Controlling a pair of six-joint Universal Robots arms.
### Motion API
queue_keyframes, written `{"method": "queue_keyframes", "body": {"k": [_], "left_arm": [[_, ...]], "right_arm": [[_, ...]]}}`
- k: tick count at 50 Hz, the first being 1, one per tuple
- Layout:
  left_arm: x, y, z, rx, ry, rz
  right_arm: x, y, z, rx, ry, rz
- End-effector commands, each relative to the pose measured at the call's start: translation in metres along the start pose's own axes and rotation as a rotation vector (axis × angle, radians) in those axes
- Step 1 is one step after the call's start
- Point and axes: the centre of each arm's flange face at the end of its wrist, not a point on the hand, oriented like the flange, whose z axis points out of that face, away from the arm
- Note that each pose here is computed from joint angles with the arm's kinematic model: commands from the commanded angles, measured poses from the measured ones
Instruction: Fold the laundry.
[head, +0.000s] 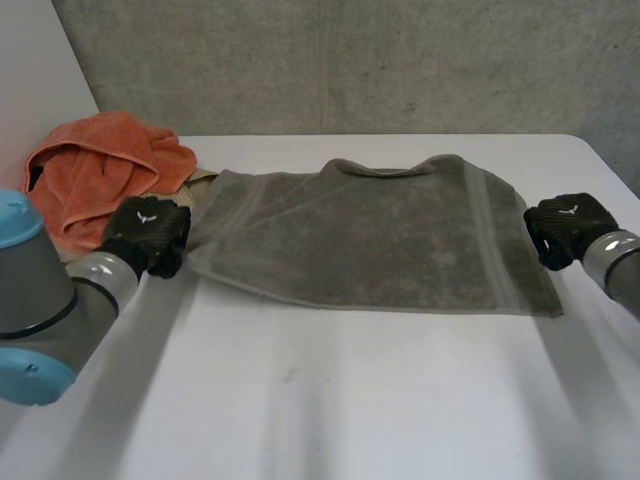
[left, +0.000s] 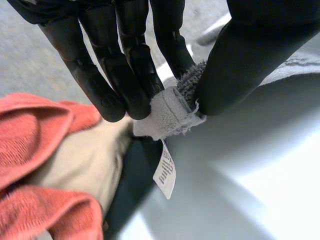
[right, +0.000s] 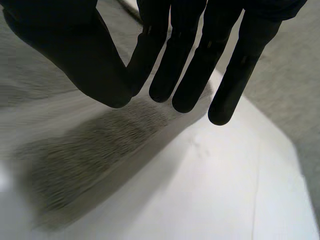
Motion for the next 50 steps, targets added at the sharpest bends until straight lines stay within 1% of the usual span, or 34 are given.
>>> {"method": "queue_keyframes", "body": {"k": [1, 3, 6, 7, 11, 15, 24, 32, 41, 50], "left_arm": [[0.005, 0.0, -0.043, -0.126, 0.112, 0.051], [0.007, 0.003, -0.05, -0.142, 0.144, 0.068], [0.006, 0.005, -0.046, -0.127, 0.147, 0.083], [0.003, 0.005, -0.04, -0.107, 0.136, 0.095], [-0.005, 0.005, -0.023, -0.079, 0.083, 0.106], [-0.012, 0.0, -0.009, -0.058, 0.015, 0.097], [-0.02, -0.01, 0.017, -0.032, -0.054, 0.07], [-0.013, -0.013, 0.029, -0.033, -0.04, 0.059], [-0.012, -0.015, 0.033, -0.03, -0.047, 0.063], [-0.012, -0.013, 0.032, -0.038, -0.047, 0.059]], "right_arm": [[0.016, 0.003, -0.045, -0.215, -0.157, 0.008], [0.022, 0.008, -0.053, -0.266, -0.198, -0.025], [0.019, 0.012, -0.051, -0.267, -0.215, -0.036], [0.013, 0.015, -0.046, -0.25, -0.22, -0.015], [0.011, 0.019, -0.034, -0.168, -0.17, 0.047], [0.011, 0.02, -0.024, -0.099, -0.127, 0.07], [-0.003, 0.037, -0.003, -0.053, -0.126, 0.042], [-0.015, 0.043, 0.006, -0.051, -0.154, 0.014], [-0.019, 0.046, 0.01, -0.051, -0.157, 0.003], [-0.018, 0.048, 0.021, -0.008, -0.126, -0.025]]}}
